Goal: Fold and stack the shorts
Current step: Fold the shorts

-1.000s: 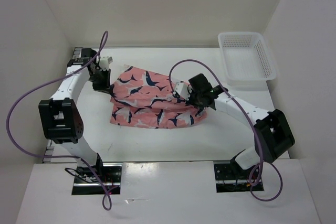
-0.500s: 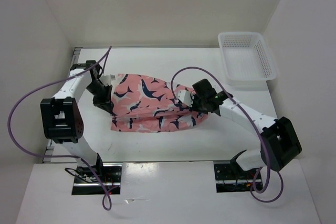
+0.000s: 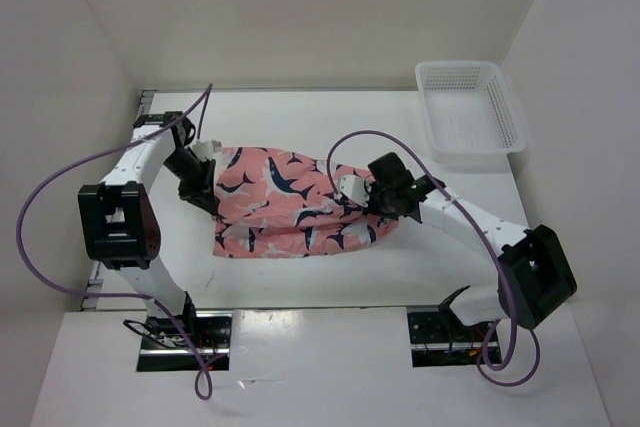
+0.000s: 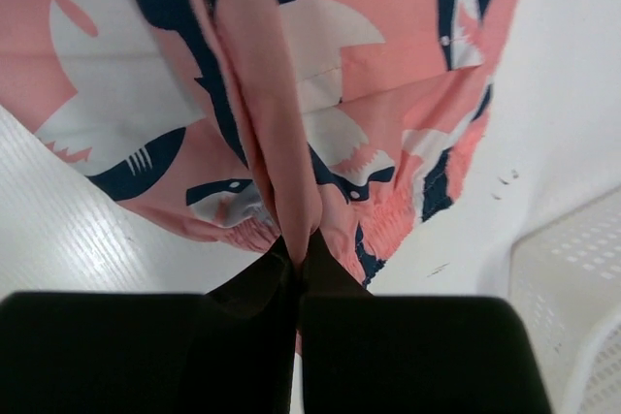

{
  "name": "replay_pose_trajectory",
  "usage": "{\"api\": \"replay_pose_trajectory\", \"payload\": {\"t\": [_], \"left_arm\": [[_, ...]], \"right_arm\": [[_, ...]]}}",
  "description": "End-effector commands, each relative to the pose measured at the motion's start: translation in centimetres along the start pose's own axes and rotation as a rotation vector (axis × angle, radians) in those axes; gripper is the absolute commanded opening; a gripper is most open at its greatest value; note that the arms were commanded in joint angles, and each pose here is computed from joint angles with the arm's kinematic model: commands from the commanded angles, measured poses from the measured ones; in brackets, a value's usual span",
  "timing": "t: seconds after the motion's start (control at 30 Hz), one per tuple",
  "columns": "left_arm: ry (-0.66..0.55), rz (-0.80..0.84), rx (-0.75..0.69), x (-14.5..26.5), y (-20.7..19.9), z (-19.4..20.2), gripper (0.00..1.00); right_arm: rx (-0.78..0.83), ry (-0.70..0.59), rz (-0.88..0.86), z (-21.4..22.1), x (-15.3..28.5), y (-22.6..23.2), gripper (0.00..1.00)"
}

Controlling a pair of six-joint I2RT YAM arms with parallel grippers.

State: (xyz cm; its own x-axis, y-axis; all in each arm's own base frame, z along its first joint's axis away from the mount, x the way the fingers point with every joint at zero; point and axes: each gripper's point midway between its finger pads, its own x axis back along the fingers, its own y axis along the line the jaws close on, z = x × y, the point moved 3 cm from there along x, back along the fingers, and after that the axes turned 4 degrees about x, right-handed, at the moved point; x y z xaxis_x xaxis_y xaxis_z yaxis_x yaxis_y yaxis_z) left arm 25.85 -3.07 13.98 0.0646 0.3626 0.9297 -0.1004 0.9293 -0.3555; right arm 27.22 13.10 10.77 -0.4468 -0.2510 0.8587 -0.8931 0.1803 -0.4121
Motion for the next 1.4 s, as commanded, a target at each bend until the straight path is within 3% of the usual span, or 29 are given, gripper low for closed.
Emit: {"api": "replay_pose_trajectory", "payload": {"t": [0.0,0.13,0.27,0.33,0.4,0.43,0.5,0.63,0.8,0.87,0.9,0.93,1.03,1.13,1.2,1.37], "left_arm": [[-0.075,0.066,-0.042,2.8,-2.2,-0.1,0.02],[-0.052,0.074,-0.054,2.3,-2.7,1.2,0.03],[0.052,0.018,-0.089,0.0,-2.8,3.9,0.14],[0.114,-0.018,-0.092,-1.2,-2.2,5.6,0.2],[0.139,-0.045,-0.084,-1.7,-1.5,6.4,0.26],[0.169,-0.077,-0.075,-2.2,-0.8,7.2,0.28],[0.191,-0.1,-0.069,-2.5,-0.2,7.7,0.35],[0.174,-0.114,-0.051,-2.2,0.3,7.3,0.4],[0.055,-0.137,-0.043,0.1,0.8,5.3,0.41],[-0.023,-0.107,-0.036,1.6,0.4,4.3,0.41],[-0.054,-0.077,-0.034,2.2,0.0,3.7,0.41],[-0.116,0.009,-0.033,3.7,-1.1,2.3,0.4],[-0.238,0.117,-0.081,4.7,-2.7,-1.3,0.43],[-0.312,0.127,-0.165,2.5,-3.3,-6.2,0.44],[-0.393,0.122,-0.237,1.5,-4.1,-9.2,0.45],[-0.377,0.185,-0.299,-2.7,-5.6,-13.0,0.45]], "right_arm": [[-0.016,-0.102,0.11,-2.4,3.0,-3.1,0.0],[0.01,-0.121,0.085,-2.4,3.8,-2.5,0.0],[0.069,-0.101,-0.055,-1.3,3.6,0.4,0.06],[0.12,-0.059,-0.132,0.2,3.2,2.2,0.2],[0.164,-0.032,-0.15,1.4,3.1,3.3,0.56],[0.189,-0.026,-0.136,1.7,3.1,3.3,0.65],[0.218,-0.015,-0.096,2.5,3.5,3.4,0.73],[0.178,-0.121,0.025,0.6,4.8,1.0,0.73],[0.059,-0.455,0.105,-8.1,10.3,-3.5,0.73],[0.033,-0.571,0.11,-12.0,11.5,-4.1,0.62],[0.02,-0.598,0.094,-13.0,11.2,-3.9,0.47],[-0.001,-0.63,0.079,-14.0,11.0,-3.9,0.41],[-0.073,-0.643,-0.055,-15.9,7.1,-3.3,0.24],[-0.094,-0.595,-0.151,-16.9,2.2,-2.6,0.16],[-0.144,-0.596,-0.187,-17.8,0.3,-2.6,0.14],[-0.1,-0.612,-0.244,-20.4,-2.4,0.0,0.12]]}}
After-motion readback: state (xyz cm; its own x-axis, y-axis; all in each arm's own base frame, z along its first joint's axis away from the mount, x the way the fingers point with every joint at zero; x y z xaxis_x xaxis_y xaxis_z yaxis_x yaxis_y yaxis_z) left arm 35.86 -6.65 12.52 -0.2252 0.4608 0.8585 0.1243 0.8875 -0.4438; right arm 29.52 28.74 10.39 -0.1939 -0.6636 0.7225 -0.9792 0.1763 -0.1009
